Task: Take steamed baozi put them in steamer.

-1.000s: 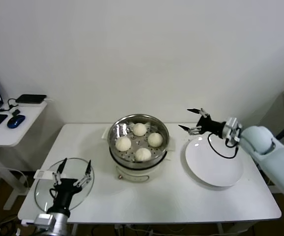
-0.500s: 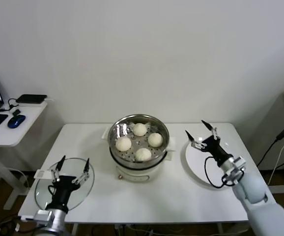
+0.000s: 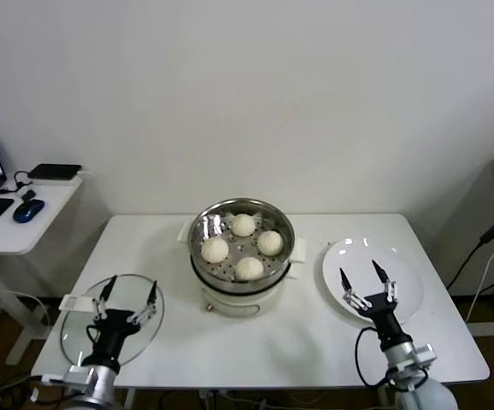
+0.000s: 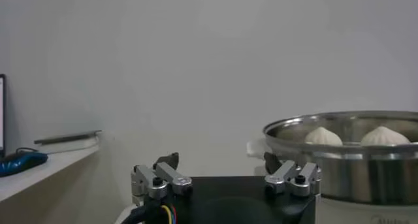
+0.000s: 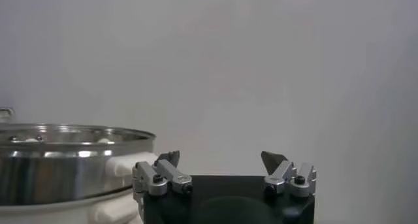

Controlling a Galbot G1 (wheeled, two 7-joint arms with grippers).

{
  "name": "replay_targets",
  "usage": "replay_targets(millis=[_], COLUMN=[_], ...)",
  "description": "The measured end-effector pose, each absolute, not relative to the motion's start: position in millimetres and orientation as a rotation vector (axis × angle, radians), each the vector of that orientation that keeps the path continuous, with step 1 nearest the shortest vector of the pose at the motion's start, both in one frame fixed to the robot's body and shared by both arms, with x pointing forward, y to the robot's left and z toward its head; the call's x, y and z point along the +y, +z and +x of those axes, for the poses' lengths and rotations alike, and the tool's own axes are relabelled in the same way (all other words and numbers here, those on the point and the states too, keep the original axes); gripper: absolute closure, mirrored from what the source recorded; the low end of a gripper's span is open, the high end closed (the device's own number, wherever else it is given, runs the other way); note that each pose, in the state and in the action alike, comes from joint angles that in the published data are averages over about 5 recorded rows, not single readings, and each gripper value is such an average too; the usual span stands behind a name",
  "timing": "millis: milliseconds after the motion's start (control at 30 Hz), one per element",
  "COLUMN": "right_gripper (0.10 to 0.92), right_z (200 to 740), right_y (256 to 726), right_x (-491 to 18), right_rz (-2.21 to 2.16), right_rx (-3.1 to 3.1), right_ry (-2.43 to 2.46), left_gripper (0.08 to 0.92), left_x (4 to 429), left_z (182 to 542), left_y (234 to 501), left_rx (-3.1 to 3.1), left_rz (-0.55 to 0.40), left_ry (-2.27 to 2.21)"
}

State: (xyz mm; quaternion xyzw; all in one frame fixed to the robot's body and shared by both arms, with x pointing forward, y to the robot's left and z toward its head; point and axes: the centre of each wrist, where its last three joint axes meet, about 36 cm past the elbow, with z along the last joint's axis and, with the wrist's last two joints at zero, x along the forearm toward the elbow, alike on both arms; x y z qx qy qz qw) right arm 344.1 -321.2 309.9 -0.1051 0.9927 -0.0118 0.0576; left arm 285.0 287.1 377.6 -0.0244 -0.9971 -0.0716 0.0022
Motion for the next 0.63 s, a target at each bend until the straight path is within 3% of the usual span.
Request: replay_targets(millis=[633], right_gripper=[0.200], right_z=[303.4], right_y=[294.4], right_x=[-319.7], right_rz=[-0.197], right_rx=[3.068], right_ry=[0.085], left_gripper=[0.177], left_x=[302.6], left_z=[286.0], left_y=[369.3], left_rx=[-3.115], left_rz=[-0.087], left_ry=[-0.266])
